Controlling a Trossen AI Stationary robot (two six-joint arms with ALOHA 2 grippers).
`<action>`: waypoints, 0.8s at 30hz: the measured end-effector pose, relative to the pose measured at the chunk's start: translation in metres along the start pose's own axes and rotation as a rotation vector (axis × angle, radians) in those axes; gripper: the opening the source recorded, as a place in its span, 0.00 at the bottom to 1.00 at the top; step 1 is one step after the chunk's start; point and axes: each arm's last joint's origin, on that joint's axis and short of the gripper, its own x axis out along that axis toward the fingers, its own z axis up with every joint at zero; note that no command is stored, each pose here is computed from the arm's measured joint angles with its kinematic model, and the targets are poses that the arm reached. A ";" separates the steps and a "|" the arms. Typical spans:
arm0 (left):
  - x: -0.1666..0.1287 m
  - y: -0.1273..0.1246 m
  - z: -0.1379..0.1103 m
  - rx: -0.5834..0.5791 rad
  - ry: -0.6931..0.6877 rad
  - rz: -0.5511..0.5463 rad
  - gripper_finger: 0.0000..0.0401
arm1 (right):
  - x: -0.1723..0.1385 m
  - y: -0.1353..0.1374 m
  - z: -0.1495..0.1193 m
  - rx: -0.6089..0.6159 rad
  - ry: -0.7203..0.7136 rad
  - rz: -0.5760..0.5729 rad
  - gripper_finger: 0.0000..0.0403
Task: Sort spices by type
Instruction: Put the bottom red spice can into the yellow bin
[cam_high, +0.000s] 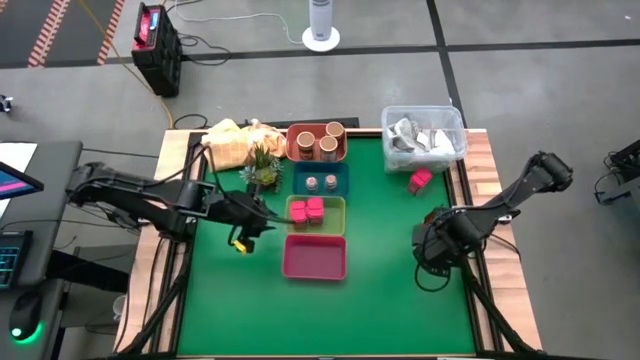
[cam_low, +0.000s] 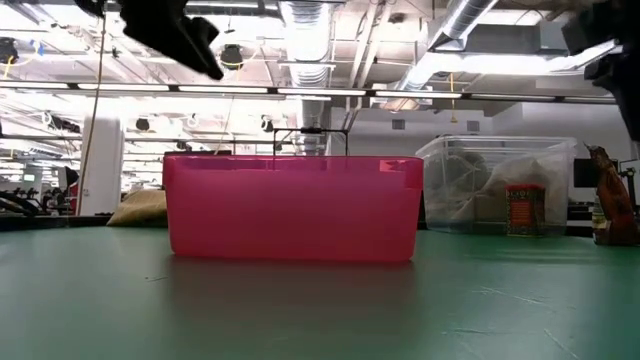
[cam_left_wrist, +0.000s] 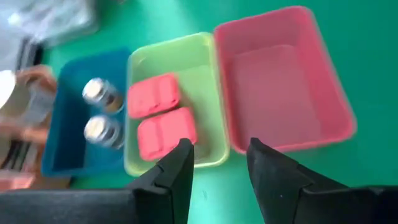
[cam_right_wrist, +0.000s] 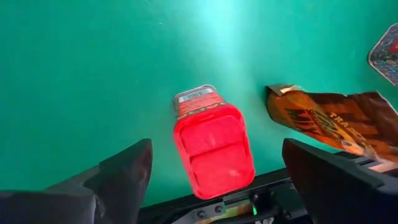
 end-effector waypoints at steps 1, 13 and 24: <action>0.001 0.001 -0.005 -0.037 -0.005 0.021 0.35 | 0.004 0.000 0.001 -0.001 0.013 -0.007 0.96; 0.014 -0.002 -0.034 -0.126 0.028 0.053 0.56 | 0.045 0.004 0.011 -0.054 0.182 -0.015 0.93; -0.008 0.006 -0.033 -0.079 -0.046 0.160 0.65 | 0.067 0.014 0.021 -0.189 0.293 -0.048 0.62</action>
